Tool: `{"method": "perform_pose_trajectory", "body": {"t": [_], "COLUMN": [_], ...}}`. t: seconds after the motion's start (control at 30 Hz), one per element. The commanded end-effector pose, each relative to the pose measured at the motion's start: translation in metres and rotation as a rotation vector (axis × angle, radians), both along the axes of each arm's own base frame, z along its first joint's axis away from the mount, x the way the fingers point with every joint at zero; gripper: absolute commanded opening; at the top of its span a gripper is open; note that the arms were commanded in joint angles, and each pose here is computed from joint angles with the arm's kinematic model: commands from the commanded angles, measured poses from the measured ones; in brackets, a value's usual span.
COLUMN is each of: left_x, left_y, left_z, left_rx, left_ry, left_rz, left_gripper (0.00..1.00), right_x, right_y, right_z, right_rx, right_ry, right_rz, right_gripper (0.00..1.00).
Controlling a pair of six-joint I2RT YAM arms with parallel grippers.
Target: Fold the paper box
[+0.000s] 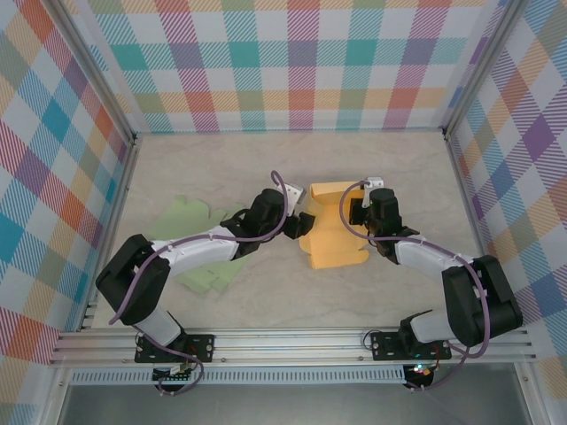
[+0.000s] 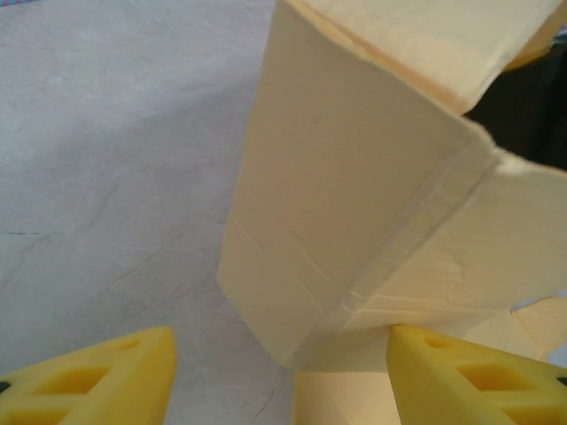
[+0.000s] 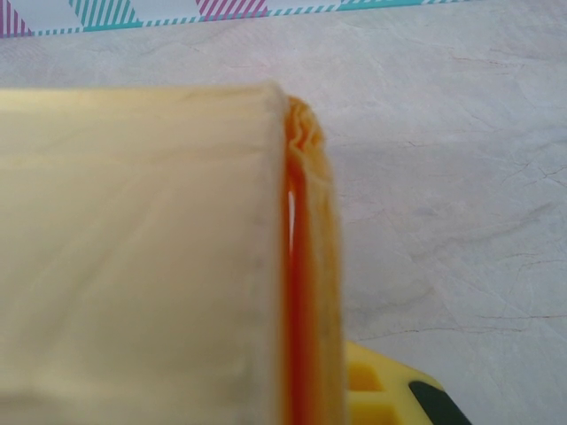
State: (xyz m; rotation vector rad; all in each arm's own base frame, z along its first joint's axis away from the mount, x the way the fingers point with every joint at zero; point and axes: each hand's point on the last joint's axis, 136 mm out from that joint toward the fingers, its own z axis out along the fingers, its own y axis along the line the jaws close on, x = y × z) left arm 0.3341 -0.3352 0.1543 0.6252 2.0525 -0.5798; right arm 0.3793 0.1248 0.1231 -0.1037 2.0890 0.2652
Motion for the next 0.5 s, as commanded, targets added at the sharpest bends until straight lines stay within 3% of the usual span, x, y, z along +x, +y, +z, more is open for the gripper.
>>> {"method": "perform_pose_trajectory", "body": {"t": [0.0,0.27,0.47], "left_x": [-0.001,0.020,0.039], "left_y": [-0.015,-0.016,-0.008], "left_z": [0.010,0.018,0.034], "left_rx": [0.003,0.050,0.067], "left_ry": [-0.048,-0.120,-0.225], "left_rz": [-0.074,-0.014,0.115], "left_gripper": [0.64,0.59,0.48], "right_x": [0.004,0.003,0.002], "right_y": [0.007,0.009,0.008], "right_z": [0.008,0.008,0.008], "right_rx": [0.033,0.038,0.040], "right_ry": [-0.029,-0.025,-0.025], "right_rz": [0.012,0.022,0.023], "right_gripper": [0.00,0.00,0.00]}}
